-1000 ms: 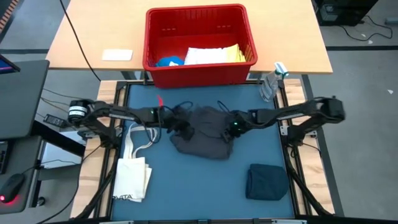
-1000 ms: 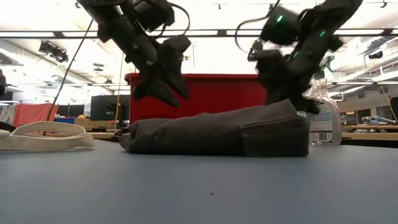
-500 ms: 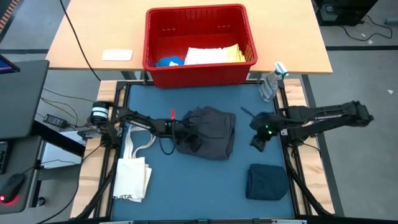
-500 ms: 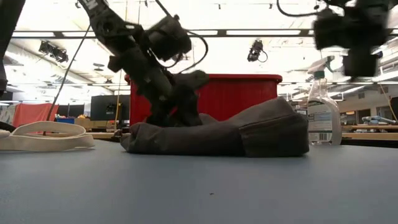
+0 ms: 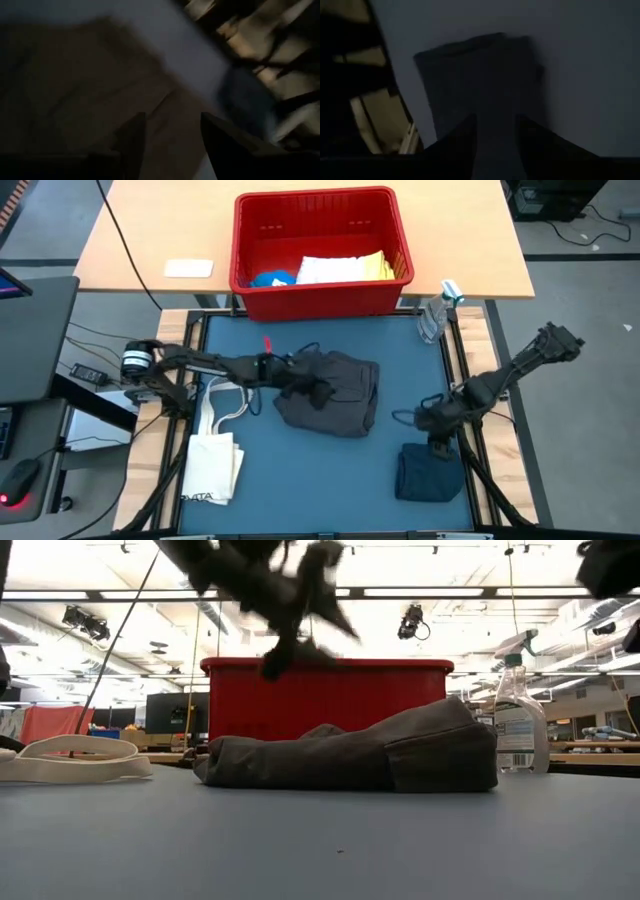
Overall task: Fold Laundry from Bin
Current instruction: Stack the folded dark blue shorts on the folded gray shorts
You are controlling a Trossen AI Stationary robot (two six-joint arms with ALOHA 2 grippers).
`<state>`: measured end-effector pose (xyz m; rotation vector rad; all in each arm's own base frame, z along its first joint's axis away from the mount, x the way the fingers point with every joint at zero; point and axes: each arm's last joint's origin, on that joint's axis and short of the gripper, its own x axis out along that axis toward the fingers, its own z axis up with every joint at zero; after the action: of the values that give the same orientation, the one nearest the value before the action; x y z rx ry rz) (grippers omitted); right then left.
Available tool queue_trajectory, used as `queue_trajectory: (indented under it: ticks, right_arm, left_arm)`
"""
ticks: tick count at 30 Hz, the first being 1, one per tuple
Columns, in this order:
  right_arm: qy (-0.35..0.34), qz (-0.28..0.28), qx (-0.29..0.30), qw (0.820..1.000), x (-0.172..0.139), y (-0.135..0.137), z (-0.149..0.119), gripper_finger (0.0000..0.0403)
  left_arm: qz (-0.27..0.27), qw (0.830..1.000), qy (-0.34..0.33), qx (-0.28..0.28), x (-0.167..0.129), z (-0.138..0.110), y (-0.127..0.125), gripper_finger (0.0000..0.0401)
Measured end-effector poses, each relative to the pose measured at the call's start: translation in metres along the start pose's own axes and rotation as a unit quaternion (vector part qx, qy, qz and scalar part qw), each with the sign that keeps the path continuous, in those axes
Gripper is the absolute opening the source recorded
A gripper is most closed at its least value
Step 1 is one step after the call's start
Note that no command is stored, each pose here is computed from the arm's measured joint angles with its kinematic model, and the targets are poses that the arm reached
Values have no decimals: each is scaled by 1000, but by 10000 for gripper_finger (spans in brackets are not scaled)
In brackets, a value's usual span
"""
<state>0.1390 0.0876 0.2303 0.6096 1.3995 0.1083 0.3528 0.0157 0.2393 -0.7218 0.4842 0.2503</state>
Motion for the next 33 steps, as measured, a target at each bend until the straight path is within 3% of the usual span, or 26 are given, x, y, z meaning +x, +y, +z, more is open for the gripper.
queue_trajectory:
  ticks: [7,10,14,16,20,22,25,29,33]
  right_arm:
    - [-1,-2,-179,984,25,24,-5,194]
    - [4,-10,-214,977,35,29,-6,234]
    - [19,-13,-252,967,48,35,-7,292]
    - [18,-22,-309,950,58,39,-7,311]
    - [28,-66,-463,884,75,48,0,320]
    - [29,-90,-509,856,79,54,8,320]
    - [30,-85,-538,838,83,63,23,320]
    - [67,-67,-528,844,102,58,35,320]
    - [117,-66,-530,837,128,42,40,320]
  left_arm:
    - [-90,986,-55,126,-45,26,-63,192]
    - [-108,978,-41,175,-53,17,-82,192]
    - [-109,977,-10,185,-47,-6,-92,192]
    - [-90,978,1,190,-45,-15,-94,192]
    - [-72,979,14,188,-42,-26,-95,192]
    - [-74,981,18,176,-43,-28,-97,192]
    - [-78,983,24,166,-44,-32,-100,192]
    - [-84,984,33,157,-47,-38,-104,192]
    - [-73,985,59,147,-48,-47,-105,192]
